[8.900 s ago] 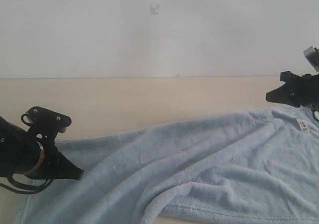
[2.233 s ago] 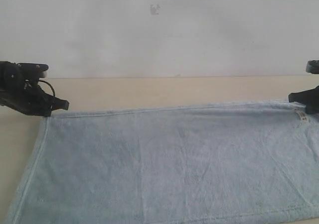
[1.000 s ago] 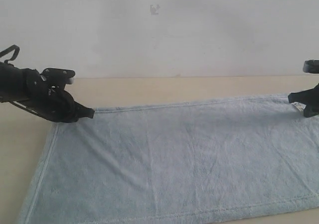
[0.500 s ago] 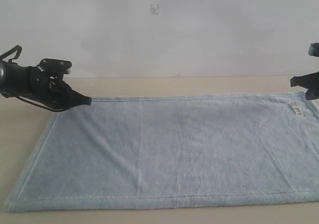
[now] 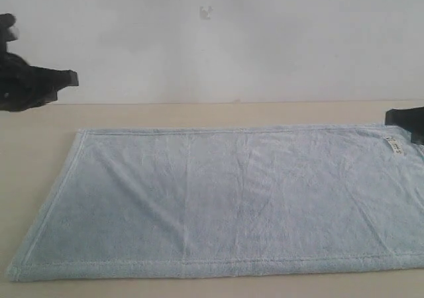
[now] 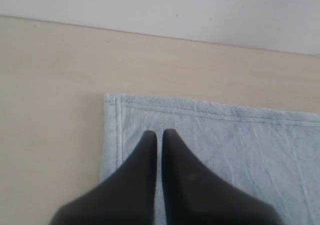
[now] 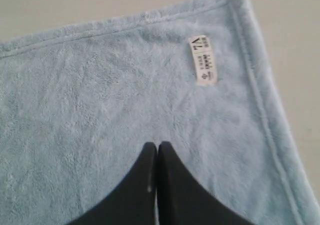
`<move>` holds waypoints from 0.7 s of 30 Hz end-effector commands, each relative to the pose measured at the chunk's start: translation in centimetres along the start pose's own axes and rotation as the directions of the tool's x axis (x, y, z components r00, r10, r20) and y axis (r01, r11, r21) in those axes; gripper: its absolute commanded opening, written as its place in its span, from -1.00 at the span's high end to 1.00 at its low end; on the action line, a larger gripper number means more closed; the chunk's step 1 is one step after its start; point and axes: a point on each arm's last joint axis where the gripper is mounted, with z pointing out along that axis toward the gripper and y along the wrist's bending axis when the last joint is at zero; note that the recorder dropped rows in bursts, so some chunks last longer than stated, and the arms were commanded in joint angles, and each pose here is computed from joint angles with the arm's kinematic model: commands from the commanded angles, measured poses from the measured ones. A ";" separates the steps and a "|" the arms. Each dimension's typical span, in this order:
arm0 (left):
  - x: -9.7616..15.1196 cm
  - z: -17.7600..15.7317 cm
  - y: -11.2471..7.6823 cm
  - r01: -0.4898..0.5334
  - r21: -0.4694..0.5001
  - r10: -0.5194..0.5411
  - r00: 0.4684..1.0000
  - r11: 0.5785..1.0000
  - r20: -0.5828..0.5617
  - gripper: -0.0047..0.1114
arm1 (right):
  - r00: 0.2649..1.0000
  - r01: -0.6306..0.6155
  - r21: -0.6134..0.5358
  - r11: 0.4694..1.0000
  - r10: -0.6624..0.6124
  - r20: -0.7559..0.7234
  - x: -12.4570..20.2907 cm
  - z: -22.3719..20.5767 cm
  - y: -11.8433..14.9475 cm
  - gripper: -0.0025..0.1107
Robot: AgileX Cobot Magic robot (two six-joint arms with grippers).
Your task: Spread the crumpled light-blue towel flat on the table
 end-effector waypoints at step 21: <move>14.7 -27.4 4.6 0.077 0.062 -0.095 0.571 0.995 0.815 0.85 | 0.604 0.469 -0.179 0.865 -0.167 0.779 10.4 -26.5 4.1 0.96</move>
